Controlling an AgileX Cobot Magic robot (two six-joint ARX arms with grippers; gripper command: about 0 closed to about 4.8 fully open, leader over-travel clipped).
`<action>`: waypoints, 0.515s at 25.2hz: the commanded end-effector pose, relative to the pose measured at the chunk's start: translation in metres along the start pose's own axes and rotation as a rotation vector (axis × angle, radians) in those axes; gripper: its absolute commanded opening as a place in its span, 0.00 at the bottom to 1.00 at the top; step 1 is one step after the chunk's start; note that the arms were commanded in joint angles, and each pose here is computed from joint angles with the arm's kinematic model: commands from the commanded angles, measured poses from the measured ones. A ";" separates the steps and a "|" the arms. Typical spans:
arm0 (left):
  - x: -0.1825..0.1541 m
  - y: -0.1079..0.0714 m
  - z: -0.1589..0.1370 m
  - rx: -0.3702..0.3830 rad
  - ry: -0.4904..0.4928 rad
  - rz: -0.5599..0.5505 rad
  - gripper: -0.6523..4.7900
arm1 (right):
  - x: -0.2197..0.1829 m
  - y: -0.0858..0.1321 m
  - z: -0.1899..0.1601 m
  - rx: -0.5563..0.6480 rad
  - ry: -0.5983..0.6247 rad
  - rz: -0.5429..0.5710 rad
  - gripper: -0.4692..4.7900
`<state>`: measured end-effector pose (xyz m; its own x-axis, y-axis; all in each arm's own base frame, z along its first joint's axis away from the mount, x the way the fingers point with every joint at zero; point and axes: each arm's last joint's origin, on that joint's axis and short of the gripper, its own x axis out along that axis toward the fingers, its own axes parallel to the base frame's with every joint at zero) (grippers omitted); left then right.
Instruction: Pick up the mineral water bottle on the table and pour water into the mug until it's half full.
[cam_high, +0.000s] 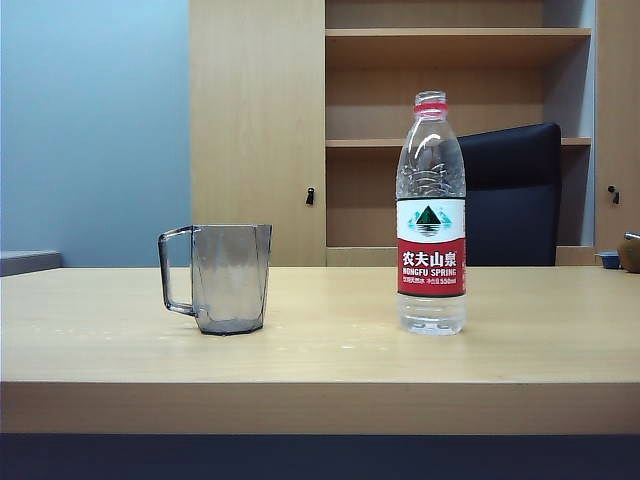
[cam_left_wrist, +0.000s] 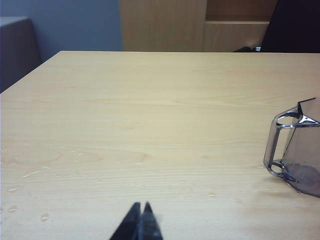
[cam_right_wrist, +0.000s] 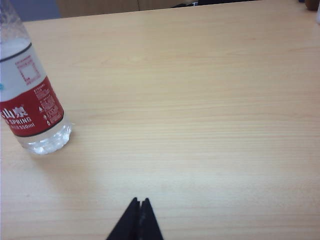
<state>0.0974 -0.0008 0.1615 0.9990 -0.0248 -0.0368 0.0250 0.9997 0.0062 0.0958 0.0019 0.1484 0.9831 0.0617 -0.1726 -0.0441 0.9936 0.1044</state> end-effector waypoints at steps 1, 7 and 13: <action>0.000 0.000 0.002 0.001 -0.016 -0.002 0.11 | 0.000 0.000 0.002 0.012 -0.022 0.013 0.07; 0.000 0.000 0.002 0.001 -0.015 -0.003 0.11 | 0.000 0.001 0.002 0.007 -0.028 0.019 0.07; -0.004 0.000 0.018 -0.049 -0.078 -0.018 0.11 | -0.005 0.002 0.017 -0.056 -0.081 0.013 0.07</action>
<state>0.0968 -0.0009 0.1652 0.9993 -0.0267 -0.0257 0.0264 0.9996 -0.0104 0.0955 0.0023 0.1519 0.9845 0.0762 -0.1578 -0.0673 0.9959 0.0610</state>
